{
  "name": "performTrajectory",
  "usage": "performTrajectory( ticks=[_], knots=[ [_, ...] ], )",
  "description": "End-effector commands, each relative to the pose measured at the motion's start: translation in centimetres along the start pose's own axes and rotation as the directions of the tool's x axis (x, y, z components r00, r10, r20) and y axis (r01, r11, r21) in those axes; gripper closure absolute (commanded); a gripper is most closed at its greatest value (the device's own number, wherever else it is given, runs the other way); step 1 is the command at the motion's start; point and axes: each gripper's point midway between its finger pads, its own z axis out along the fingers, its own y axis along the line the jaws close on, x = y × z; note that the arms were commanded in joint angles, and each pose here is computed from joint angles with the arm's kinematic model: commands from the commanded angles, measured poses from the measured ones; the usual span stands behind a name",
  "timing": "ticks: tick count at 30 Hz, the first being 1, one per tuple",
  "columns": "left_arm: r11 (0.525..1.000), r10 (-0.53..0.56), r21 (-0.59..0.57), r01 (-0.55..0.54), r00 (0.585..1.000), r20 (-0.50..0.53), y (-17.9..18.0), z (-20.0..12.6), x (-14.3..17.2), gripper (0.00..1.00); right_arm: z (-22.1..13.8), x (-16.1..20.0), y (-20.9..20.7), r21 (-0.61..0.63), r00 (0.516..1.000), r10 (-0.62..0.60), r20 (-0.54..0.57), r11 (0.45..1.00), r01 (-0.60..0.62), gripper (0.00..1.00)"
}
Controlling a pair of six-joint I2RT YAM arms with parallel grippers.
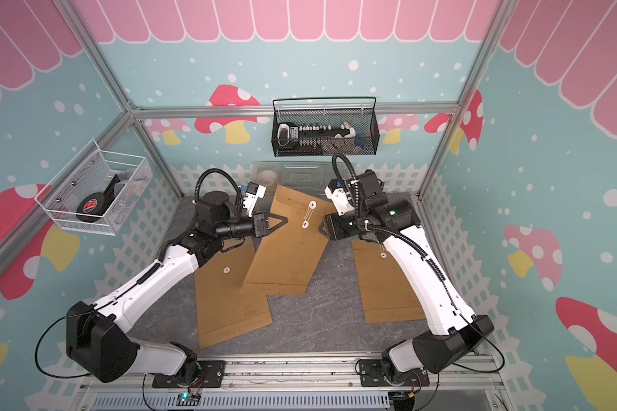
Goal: Close the mouth of the file bag
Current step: Place the file bag at the center of the board.
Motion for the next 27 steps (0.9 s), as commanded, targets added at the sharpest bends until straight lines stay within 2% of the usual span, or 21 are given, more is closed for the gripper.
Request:
performTrajectory(
  ticks=[1,4,7,9,14,19,27],
  knots=[
    [1.000,-0.015,-0.022,0.016,0.998,0.068,0.4,-0.5,-0.9,1.00,-0.8,-0.4,-0.8,-0.010,0.998,0.034,0.046,0.999,-0.034,0.42],
    [0.991,-0.110,-0.058,0.118,0.985,0.135,2.7,-0.1,-0.1,1.00,-0.3,-0.5,-2.6,0.011,0.990,0.105,0.097,0.994,-0.107,0.42],
    [0.964,-0.229,-0.085,0.251,0.950,0.214,6.2,0.6,1.6,1.00,0.7,-0.1,-4.3,0.040,0.982,0.150,0.112,0.987,-0.155,0.42],
    [0.949,-0.266,-0.104,0.298,0.932,0.244,8.2,1.4,3.0,1.00,1.5,0.3,-4.9,0.049,0.981,0.163,0.106,0.984,-0.169,0.43],
    [0.935,-0.270,-0.191,0.300,0.948,0.167,11.5,5.0,7.1,1.00,3.8,2.0,-6.9,0.108,0.982,0.178,0.057,0.977,-0.183,0.43],
    [0.925,-0.304,-0.200,0.324,0.944,0.125,13.5,8.9,10.5,1.00,5.0,2.9,-8.3,0.116,0.977,0.205,0.049,0.971,-0.210,0.44],
    [0.929,-0.293,-0.193,0.317,0.946,0.141,14.7,13.6,11.4,1.00,6.4,4.0,-9.3,0.115,0.975,0.221,0.015,0.968,-0.222,0.44]
  ],
)
